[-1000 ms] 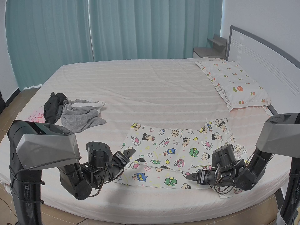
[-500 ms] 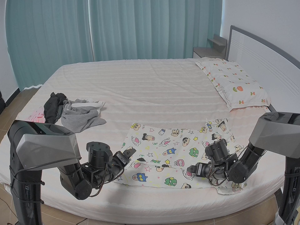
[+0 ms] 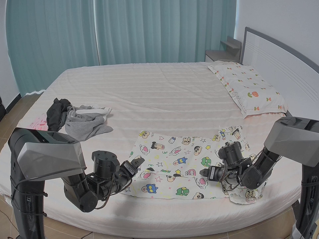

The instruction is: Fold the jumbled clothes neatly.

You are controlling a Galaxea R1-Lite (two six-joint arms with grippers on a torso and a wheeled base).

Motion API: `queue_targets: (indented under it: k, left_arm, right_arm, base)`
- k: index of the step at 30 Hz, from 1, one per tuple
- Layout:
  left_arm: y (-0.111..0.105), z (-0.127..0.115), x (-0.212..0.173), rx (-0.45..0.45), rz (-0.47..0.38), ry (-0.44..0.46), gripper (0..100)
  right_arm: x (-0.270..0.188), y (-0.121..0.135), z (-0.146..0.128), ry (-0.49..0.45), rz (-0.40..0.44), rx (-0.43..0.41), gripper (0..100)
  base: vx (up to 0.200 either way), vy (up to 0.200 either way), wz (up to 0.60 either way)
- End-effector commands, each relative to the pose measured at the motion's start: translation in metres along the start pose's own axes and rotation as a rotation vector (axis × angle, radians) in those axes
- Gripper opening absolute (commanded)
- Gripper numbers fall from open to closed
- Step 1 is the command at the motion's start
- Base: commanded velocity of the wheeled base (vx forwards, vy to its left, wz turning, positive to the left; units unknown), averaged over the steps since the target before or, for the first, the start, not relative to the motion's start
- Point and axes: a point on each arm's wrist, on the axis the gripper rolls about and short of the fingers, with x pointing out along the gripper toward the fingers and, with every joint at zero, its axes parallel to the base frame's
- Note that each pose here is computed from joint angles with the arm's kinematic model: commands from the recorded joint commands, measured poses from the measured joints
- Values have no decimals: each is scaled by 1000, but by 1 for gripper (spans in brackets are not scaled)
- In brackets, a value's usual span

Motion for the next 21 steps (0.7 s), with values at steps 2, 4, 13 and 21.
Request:
queue_targets:
  k: [2,4,13,21]
  left_arm:
    - [1,0,1,0,0,-1,100]
    - [1,0,1,0,-1,-1,100]
    - [1,0,1,0,-1,-1,100]
    - [0,-1,1,0,-2,0,100]
  right_arm:
    - [2,1,0,-2,3,2,100]
    - [2,3,3,-24,19,14,100]
    - [-2,10,15,-127,84,41,100]
    - [-16,25,3,-87,156,52,100]
  base:
    - [0,0,0]
    - [0,0,0]
    - [0,0,0]
    - [0,0,0]
